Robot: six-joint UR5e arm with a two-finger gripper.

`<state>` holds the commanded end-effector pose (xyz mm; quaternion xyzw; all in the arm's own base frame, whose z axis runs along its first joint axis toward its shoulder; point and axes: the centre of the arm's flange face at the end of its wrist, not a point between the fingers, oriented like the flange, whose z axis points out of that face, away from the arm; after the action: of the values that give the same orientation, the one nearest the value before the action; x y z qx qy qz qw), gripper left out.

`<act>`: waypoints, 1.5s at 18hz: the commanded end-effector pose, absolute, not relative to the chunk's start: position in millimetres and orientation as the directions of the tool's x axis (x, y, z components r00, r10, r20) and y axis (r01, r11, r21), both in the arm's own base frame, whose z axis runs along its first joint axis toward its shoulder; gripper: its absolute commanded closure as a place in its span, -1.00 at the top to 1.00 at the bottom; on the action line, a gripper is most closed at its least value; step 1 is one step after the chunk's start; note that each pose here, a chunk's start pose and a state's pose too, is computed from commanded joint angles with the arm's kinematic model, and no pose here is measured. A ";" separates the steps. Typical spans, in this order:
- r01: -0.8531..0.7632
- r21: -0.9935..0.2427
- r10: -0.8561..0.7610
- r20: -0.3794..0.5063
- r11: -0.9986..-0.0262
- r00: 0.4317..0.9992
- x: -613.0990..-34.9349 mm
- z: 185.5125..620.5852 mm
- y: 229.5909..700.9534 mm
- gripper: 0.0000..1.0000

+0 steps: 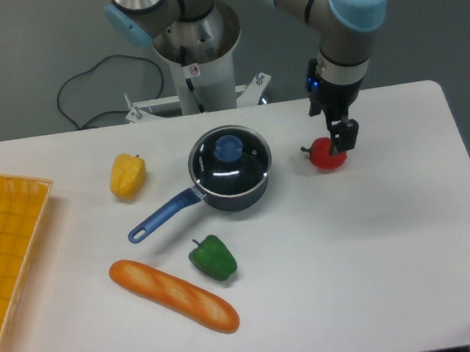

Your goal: Open the lid

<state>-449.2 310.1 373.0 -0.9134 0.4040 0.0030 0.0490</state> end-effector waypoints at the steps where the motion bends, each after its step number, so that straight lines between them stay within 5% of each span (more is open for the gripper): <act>1: -0.738 -0.089 -0.738 -0.041 -0.669 0.674 -444.9 371.1 310.3 1.00; 5: -0.736 -0.093 -0.737 -0.025 -0.671 0.675 -438.9 361.1 309.3 1.00; 8: -0.646 -0.098 -0.649 -0.006 -0.757 0.761 -437.3 359.2 309.6 1.00; 14: -0.555 -0.106 -0.560 0.023 -0.825 0.828 -432.1 353.9 314.1 1.00; 27: -0.697 -0.048 -0.698 0.011 -0.716 0.716 -390.9 359.7 369.4 1.00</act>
<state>-390.9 369.4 359.7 -0.9261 0.3765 -0.0138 0.0201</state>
